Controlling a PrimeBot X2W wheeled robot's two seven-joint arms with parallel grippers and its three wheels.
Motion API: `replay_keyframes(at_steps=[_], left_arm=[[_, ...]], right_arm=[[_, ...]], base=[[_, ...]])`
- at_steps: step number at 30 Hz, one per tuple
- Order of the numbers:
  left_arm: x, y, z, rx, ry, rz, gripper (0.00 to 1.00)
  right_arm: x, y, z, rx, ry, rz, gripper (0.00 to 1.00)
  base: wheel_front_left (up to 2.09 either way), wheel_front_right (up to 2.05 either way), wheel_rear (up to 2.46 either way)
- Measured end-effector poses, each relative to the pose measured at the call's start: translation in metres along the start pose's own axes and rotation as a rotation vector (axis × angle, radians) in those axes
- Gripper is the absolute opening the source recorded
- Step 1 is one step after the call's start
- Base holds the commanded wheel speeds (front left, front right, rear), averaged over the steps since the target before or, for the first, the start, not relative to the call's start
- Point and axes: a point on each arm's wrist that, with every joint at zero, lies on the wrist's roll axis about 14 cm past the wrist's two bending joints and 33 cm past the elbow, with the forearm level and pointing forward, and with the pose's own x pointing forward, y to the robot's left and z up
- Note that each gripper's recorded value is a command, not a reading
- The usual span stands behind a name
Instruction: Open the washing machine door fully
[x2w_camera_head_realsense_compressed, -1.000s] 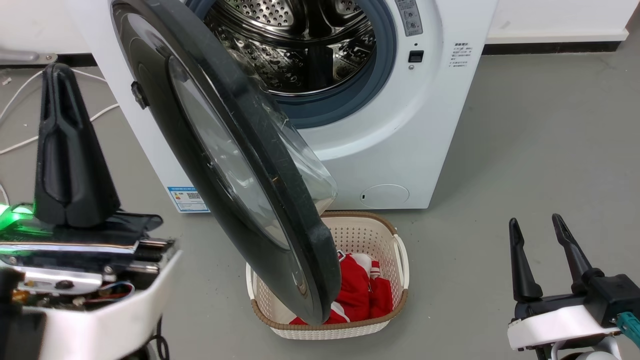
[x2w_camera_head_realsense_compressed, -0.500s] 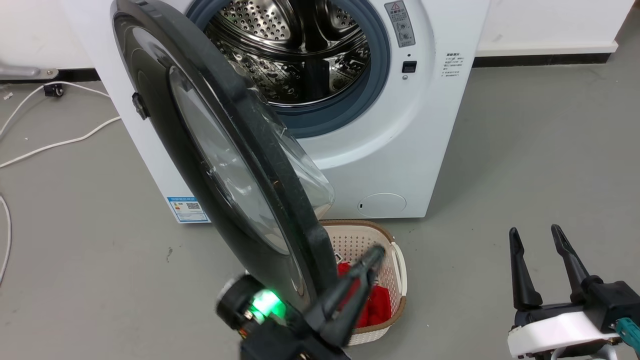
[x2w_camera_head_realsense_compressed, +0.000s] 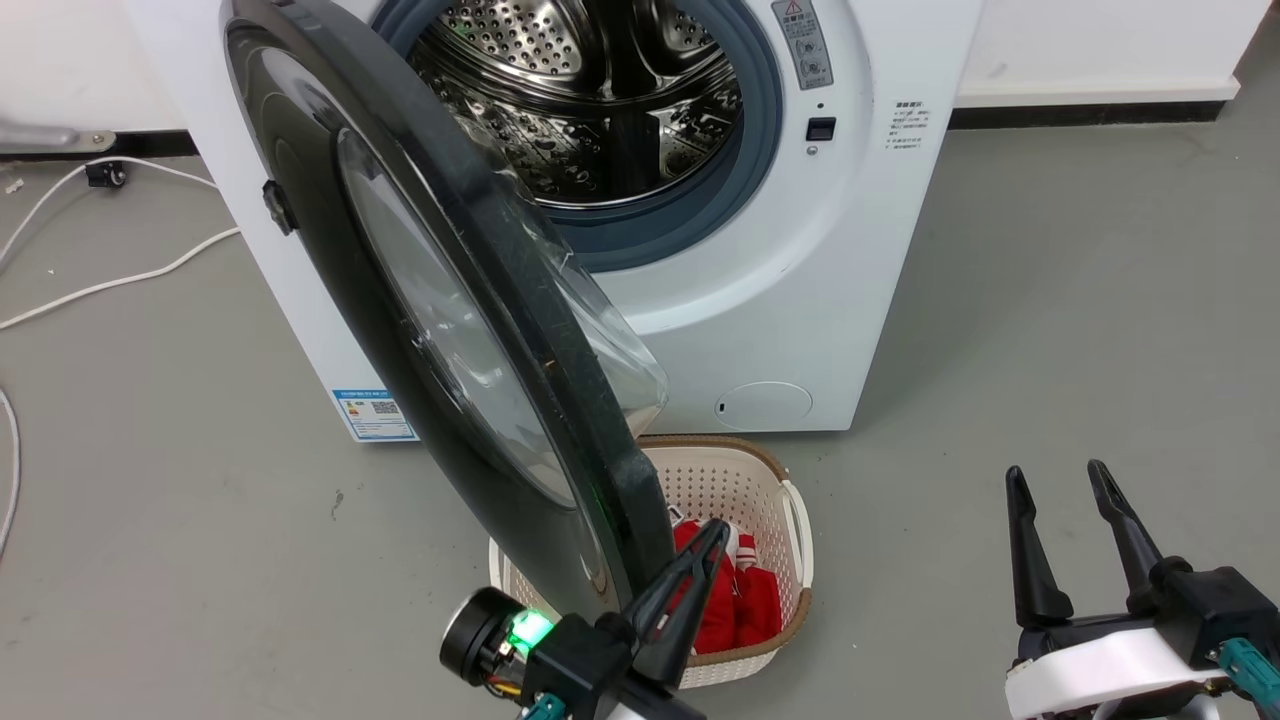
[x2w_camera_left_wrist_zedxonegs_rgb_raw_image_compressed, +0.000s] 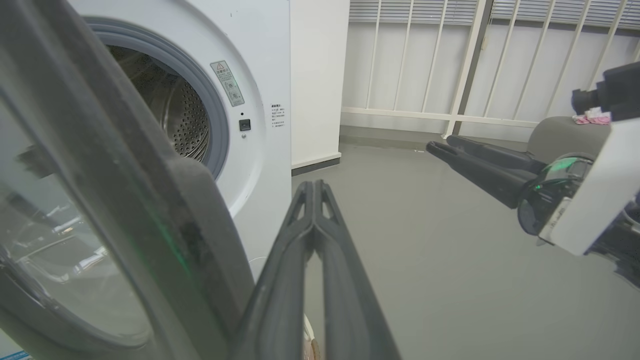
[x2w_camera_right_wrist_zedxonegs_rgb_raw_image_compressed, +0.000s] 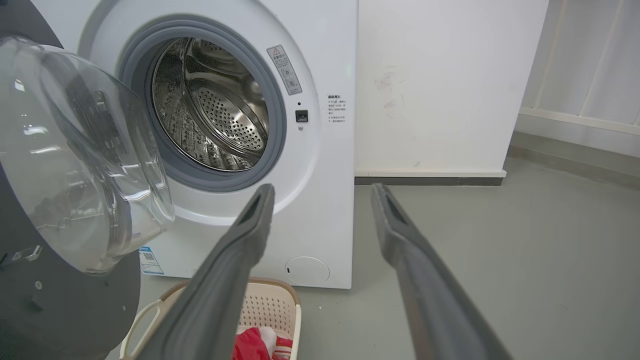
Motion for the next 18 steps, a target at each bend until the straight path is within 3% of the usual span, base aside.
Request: replay_keyframes(at_steps=[18], left_arm=[[0.005,0.033,-0.017,0.022,0.019,0.112,0.00]], right_arm=[[0.002,-0.001,-0.009,0.024,0.025,-0.008,1.00]], base=[[0.00,0.00,0.00]])
